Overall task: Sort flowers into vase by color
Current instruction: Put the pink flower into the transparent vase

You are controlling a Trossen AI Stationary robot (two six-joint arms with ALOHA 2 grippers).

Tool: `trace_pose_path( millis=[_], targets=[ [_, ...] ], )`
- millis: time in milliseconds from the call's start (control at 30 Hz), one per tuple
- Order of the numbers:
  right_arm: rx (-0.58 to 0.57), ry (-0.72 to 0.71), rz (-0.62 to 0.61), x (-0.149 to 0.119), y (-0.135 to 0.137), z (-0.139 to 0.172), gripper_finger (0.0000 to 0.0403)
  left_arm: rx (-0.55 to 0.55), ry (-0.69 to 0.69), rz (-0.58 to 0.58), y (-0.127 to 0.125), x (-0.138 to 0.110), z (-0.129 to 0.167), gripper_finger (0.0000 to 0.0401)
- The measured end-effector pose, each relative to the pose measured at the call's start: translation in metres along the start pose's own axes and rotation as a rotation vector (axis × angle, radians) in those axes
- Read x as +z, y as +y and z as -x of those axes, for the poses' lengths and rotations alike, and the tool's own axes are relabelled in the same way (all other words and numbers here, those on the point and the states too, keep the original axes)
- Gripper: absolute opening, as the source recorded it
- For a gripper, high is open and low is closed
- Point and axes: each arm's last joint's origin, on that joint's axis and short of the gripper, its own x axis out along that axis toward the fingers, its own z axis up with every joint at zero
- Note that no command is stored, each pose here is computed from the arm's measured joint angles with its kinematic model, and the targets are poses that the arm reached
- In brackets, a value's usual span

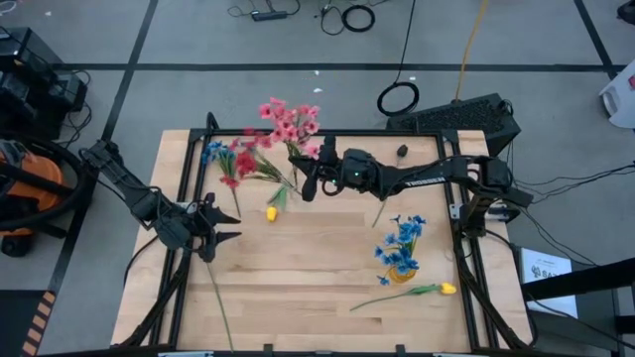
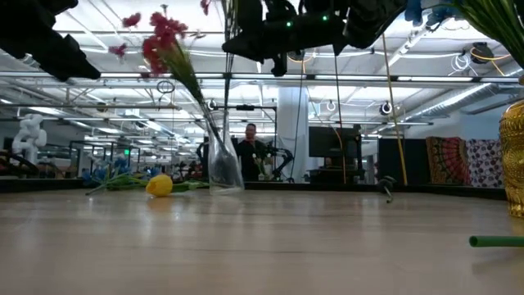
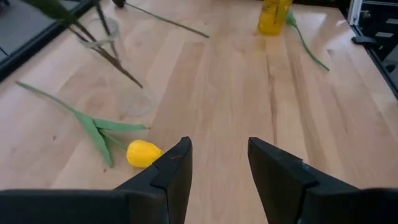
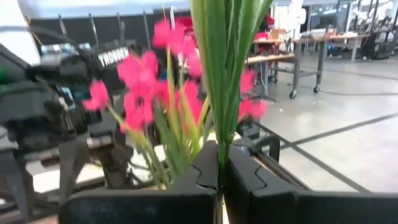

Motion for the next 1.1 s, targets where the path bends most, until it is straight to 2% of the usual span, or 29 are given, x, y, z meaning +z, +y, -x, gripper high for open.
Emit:
trace_pose_path(
  millis=[400, 567, 767, 1100],
  targets=[
    [-0.017, 0.086, 0.028, -0.010, 0.013, 0.003, 0.0000, 0.020, 0.002, -0.010, 0.002, 0.000, -0.001, 0.0162],
    [-0.061, 0.130, 0.047, -0.016, 0.016, 0.005, 0.0000, 0.022, 0.001, -0.010, 0.002, 0.000, -0.001, 0.0162],
    [-0.065, 0.169, 0.019, -0.019, 0.016, 0.006, 0.0003, 0.022, 0.001, -0.010, 0.002, 0.000, -0.001, 0.0162],
    [-0.047, 0.194, 0.022, -0.023, 0.022, 0.008, 0.0063, 0.027, 0.009, -0.016, 0.002, -0.001, -0.001, 0.0162]
  ],
)
